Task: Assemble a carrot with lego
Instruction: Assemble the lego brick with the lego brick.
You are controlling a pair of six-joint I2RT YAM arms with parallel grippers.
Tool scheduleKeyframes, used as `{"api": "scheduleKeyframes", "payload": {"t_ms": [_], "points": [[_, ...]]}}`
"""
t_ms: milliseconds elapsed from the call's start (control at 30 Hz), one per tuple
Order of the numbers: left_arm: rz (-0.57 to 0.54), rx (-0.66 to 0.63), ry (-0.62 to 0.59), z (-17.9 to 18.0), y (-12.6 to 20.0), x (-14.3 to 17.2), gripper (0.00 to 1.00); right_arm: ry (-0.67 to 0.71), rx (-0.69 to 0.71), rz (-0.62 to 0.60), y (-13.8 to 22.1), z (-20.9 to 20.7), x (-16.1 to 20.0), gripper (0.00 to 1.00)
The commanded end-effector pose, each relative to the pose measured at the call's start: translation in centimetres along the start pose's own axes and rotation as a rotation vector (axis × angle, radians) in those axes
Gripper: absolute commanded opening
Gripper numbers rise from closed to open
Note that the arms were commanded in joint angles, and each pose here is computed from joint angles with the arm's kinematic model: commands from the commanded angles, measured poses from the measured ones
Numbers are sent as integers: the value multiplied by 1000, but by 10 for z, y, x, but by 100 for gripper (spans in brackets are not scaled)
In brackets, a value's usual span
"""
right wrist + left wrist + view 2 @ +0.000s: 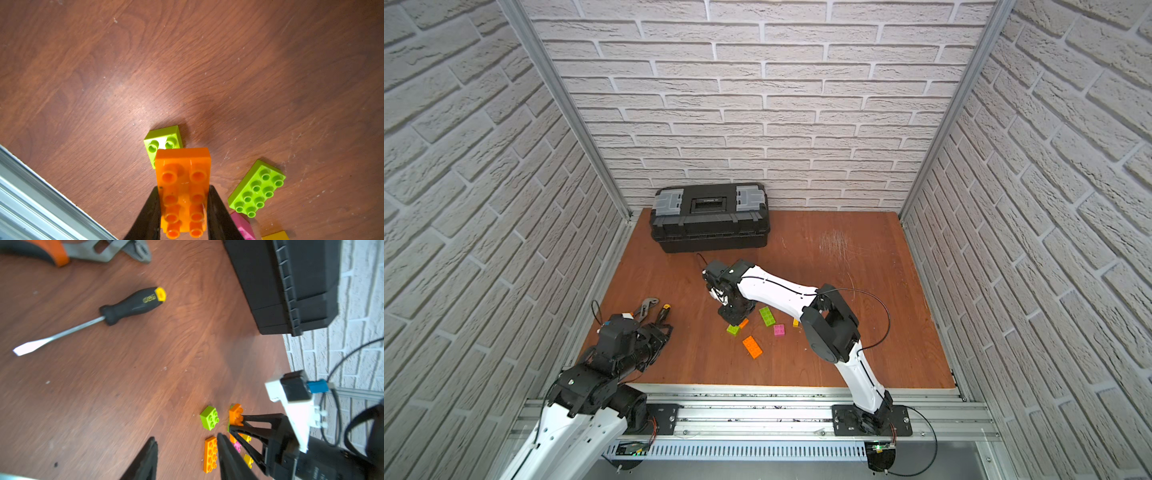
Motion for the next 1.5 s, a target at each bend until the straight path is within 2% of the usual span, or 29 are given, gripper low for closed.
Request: {"api": "scheduleKeyframes", "payload": {"t_ms": [0,167,300,567,1467], "points": [[-2,-44,5,2,0,-1,53,117,-10,5,3,7,-2,14],[23,-73,-19,-7,-3,-3,64,163,-41,3,1,17,-7,13],[26,-74,-24,-11,-2,-4,67,187,-55,4,-4,23,-11,13],[1,-57,-26,-13,5,-7,70,198,-26,33,-18,22,-13,12],[25,-80,-42,-16,-3,-7,71,200,-10,73,-32,20,-14,12]]}}
Point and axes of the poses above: each gripper's point midway between its finger pads, its own y axis back along the fingers, its own z axis along the line the jaws close on, x = y × z, the point moved 9 cm from there along y, back along the fingers, and after that the axes turned 1 degree about y, right-handed, at the moved point
